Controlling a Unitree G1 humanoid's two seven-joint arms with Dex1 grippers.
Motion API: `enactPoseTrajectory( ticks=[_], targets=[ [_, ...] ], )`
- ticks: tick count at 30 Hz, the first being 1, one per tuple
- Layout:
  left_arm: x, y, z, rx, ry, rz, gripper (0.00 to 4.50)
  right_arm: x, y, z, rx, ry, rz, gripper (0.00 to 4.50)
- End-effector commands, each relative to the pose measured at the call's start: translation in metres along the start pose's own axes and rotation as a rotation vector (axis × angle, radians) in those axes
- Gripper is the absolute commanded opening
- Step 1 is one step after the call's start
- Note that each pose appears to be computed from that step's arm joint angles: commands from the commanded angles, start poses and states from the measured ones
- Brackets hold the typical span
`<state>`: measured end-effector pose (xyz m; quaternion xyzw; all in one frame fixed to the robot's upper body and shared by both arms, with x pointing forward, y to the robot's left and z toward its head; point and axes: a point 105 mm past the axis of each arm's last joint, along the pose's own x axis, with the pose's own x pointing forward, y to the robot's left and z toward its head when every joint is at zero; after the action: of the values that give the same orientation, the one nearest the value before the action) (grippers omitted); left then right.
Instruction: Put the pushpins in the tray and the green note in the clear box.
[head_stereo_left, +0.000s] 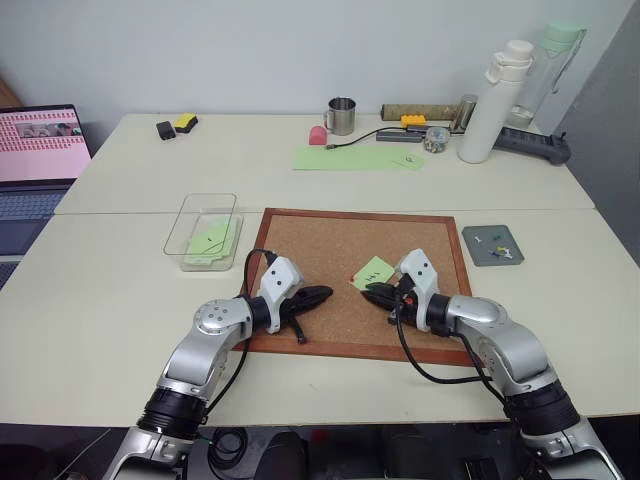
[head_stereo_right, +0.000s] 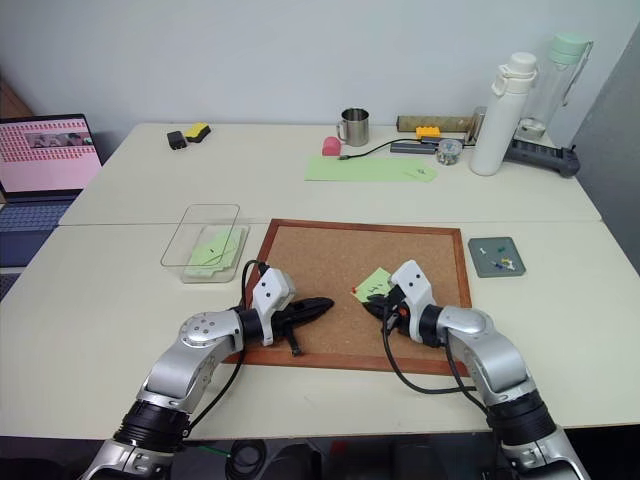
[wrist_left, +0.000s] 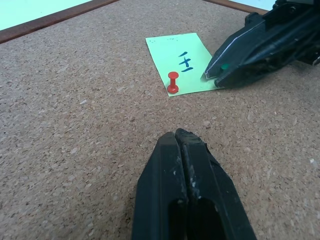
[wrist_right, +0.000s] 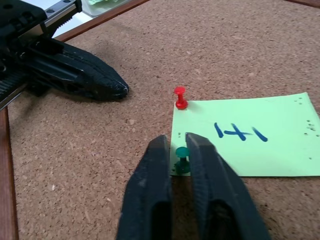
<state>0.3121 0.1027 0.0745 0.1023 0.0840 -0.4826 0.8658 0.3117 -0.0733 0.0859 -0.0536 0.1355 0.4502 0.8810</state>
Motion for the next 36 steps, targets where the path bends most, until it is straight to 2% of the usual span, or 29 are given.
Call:
enactPoseTrajectory(
  ticks=[1, 18, 30, 33, 36],
  targets=[
    [0.0, -0.005, -0.015, -0.019, 0.054, -0.01, 0.0, 0.0, 0.005, 0.017, -0.016, -0.075, 0.026, 0.02],
    [0.0, -0.007, -0.017, -0.023, 0.068, -0.029, 0.0, -0.014, 0.013, 0.054, -0.072, -0.218, 0.043, 0.02],
    [0.001, -0.006, -0.017, -0.027, 0.065, -0.029, 0.0, -0.02, 0.006, 0.06, -0.077, -0.233, 0.007, 0.02],
    [0.001, -0.006, -0.017, -0.028, 0.065, -0.027, 0.0, -0.026, -0.006, 0.069, -0.046, -0.284, -0.07, 0.02],
    [0.0, -0.005, -0.017, -0.03, 0.064, -0.022, 0.0, -0.042, -0.036, 0.076, -0.003, -0.344, -0.236, 0.02]
  ],
)
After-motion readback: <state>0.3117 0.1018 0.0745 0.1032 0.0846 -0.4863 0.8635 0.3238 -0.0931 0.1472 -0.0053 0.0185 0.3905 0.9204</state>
